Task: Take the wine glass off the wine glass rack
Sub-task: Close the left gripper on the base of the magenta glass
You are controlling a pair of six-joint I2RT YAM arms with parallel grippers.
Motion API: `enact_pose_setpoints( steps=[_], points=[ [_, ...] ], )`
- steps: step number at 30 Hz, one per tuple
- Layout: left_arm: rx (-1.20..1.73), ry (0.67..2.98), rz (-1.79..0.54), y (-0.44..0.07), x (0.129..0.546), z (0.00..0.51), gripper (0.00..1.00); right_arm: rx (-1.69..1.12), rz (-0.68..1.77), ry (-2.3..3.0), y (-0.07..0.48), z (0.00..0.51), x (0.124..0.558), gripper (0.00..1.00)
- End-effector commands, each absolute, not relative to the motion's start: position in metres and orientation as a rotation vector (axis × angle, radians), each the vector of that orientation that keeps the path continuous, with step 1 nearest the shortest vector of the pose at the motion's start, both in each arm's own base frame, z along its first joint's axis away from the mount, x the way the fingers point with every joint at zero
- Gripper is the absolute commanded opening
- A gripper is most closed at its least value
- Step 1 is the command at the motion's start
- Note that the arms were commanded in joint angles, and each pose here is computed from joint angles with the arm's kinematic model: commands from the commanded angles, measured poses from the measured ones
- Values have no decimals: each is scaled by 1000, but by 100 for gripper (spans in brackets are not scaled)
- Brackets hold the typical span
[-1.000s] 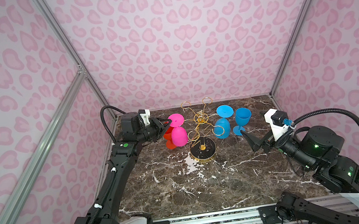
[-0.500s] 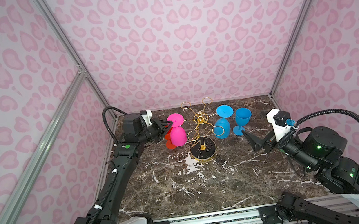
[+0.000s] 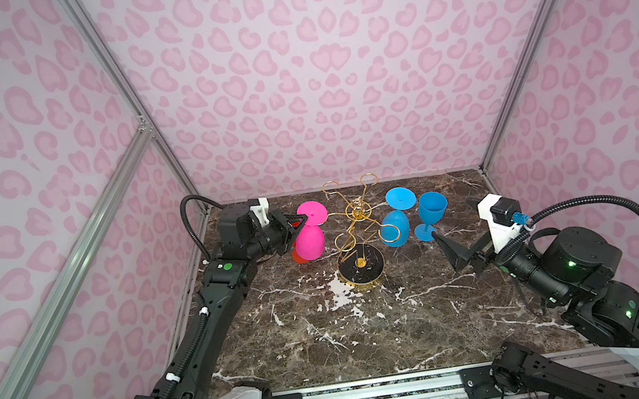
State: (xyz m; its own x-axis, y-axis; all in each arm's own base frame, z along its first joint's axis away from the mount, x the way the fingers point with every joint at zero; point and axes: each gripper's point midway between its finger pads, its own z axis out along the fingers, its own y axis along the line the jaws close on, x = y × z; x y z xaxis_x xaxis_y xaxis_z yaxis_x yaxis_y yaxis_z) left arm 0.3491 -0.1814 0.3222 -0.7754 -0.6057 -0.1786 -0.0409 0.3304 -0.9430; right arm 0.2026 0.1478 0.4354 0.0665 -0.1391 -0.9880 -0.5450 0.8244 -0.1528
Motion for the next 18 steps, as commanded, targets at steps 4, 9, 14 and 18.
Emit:
enact_pose_setpoints(
  steps=[4, 9, 14, 18],
  points=[
    [-576, 2046, -1514, -189, 347, 332, 3, -567, 347, 1478, 148, 438, 201, 100],
    [-616, 2018, -1530, -189, 345, 333, 3, -563, 350, 1477, 147, 439, 200, 100],
    [-636, 1995, -1532, -186, 344, 339, 3, -563, 354, 1476, 147, 438, 200, 100],
    [-630, 1984, -1547, -188, 346, 343, 3, -564, 359, 1474, 148, 438, 200, 100]
  ],
)
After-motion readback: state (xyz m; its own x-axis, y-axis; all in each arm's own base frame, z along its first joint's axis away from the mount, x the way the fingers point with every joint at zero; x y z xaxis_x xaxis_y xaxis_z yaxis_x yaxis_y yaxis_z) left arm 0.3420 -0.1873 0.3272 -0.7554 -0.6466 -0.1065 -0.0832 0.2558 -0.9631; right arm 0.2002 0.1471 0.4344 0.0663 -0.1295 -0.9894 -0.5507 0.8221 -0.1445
